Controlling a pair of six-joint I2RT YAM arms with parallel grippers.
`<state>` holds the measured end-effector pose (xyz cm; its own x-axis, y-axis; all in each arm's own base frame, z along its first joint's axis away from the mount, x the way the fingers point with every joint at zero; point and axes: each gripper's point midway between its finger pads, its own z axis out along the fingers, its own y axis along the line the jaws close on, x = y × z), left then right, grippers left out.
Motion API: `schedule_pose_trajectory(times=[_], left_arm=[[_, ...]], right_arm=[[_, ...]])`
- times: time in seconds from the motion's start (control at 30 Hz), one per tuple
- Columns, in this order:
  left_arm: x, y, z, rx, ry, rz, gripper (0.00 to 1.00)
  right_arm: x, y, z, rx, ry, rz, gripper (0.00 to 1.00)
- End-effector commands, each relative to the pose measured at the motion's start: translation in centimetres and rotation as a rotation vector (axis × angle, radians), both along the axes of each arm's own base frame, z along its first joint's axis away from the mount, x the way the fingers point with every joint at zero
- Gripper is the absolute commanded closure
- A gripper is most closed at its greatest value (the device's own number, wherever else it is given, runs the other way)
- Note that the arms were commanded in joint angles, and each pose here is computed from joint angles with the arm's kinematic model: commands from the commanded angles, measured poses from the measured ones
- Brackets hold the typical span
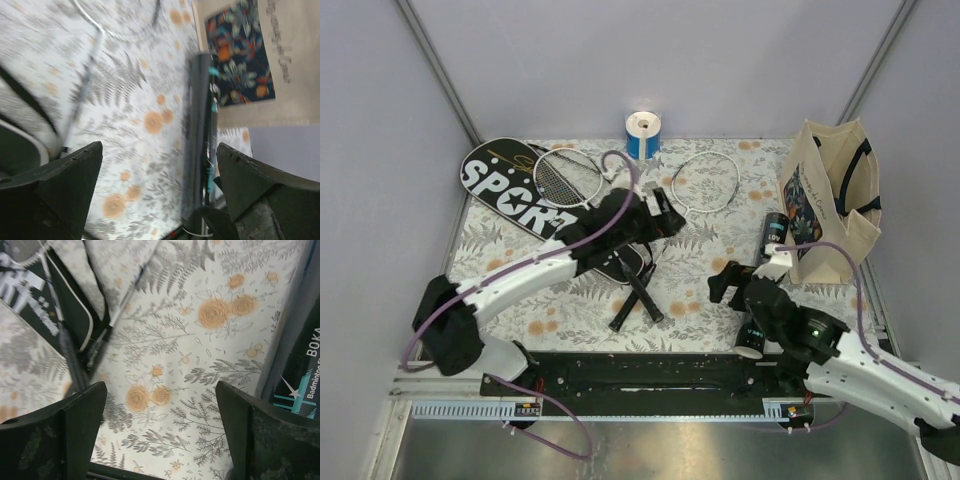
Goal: Pack up the badminton gear
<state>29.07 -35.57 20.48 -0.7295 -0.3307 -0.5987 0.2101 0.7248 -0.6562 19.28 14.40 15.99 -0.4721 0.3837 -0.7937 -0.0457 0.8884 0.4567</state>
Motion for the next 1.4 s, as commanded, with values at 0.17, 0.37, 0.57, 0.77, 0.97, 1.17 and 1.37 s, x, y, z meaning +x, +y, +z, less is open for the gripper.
schedule_pose_trajectory(times=[0.17,0.37,0.57,0.77,0.97,1.17,1.37], left_arm=[[-0.9,16.9,-2.7,0.363,0.086,0.350,0.01],[-3.2,24.2,-5.7,0.255,0.216,0.601,0.02],[-5.2,28.6,-6.4,0.206,0.253,0.750,0.01],[-6.1,29.3,-6.2,0.224,0.262,0.750,0.02],[-5.4,27.5,-6.2,0.178,0.257,0.661,0.04],[-4.4,25.5,-6.9,0.131,0.295,0.602,0.07],[-2.8,24.8,-8.1,0.137,0.298,0.589,0.15]], right_arm=[[1.5,7.3,-2.6,0.022,0.037,0.192,0.01],[2.0,15.0,-0.9,0.044,-0.027,0.490,0.08],[3.0,20.2,-3.4,-0.019,0.061,0.633,0.27],[3.2,22.9,-6.8,-0.077,0.155,0.719,0.39],[3.2,22.9,-8.9,-0.136,0.202,0.723,0.40],[3.7,22.6,-9.6,-0.187,0.198,0.713,0.41],[3.8,22.9,-10.1,-0.202,0.208,0.719,0.50]])
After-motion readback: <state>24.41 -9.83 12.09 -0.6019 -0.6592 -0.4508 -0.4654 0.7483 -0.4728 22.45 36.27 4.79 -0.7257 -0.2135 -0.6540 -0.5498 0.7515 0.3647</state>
